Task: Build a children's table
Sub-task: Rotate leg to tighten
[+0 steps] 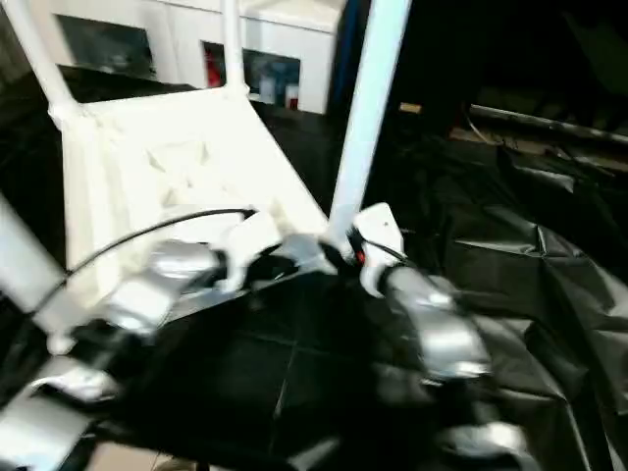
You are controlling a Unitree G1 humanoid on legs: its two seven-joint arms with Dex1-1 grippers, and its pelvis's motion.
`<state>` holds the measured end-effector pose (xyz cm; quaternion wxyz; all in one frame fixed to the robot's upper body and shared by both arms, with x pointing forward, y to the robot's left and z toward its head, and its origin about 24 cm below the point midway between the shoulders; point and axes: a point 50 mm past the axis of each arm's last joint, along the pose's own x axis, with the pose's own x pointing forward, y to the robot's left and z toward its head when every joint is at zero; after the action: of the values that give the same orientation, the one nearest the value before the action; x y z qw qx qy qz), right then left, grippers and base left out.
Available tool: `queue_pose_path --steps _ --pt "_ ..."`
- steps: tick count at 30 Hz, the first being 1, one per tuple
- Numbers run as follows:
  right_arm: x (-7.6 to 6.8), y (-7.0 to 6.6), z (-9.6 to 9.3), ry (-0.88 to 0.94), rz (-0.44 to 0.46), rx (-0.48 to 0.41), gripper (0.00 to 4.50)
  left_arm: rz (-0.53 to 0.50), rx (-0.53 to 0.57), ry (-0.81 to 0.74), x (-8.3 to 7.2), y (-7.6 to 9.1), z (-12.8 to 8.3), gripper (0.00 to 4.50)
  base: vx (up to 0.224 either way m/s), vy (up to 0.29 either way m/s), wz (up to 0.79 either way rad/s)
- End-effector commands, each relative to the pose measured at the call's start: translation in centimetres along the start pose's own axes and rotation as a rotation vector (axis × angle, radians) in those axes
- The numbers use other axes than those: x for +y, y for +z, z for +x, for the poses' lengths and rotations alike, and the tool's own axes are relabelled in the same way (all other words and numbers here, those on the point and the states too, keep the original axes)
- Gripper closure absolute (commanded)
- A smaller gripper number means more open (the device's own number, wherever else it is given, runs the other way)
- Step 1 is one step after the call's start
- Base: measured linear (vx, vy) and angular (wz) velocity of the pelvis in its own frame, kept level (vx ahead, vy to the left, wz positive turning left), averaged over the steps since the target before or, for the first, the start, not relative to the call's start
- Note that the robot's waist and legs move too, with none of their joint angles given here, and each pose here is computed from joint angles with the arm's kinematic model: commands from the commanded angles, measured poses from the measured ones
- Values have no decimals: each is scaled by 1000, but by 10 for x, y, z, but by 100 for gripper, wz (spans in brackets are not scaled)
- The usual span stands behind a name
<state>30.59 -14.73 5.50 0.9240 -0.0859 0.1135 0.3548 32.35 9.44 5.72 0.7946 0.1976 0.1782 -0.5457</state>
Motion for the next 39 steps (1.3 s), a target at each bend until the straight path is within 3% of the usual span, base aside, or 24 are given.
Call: queue_pose_path --steps 1,8,15,16,20,22,26,35,36,39 --pt "20 -6 -1 237 25 38 144 -31 75 -137 -16 -22 3 450 63 -30 5" --pt "5 -2 -24 415 -42 71 144 0 83 -281 -15 -27 -23 450 63 -26 3" --pt "2 1 -26 443 -68 90 144 37 77 -205 -6 -24 -27 450 7 0 0" --pt "2 0 -26 445 -68 91 130 25 70 -208 -6 -24 -27 405 0 0 0" --pt "4 0 -26 464 -68 91 130 -25 43 -190 -5 -24 -25 388 0 0 0" --pt "5 0 -26 469 -70 92 130 -45 57 -179 -4 -27 -25 351 0 0 0" --pt "6 0 -25 471 -71 89 130 -44 142 -181 -2 -35 -26 351 0 0 0" --pt "8 -1 -24 475 -79 93 130 -28 208 -243 0 -35 -31 351 0 0 0" --pt "8 -1 -24 472 -80 93 130 -19 203 -237 1 -33 -30 379 0 0 0" --pt "8 0 -23 467 -81 91 130 -8 191 -224 2 -31 -27 387 0 0 0"
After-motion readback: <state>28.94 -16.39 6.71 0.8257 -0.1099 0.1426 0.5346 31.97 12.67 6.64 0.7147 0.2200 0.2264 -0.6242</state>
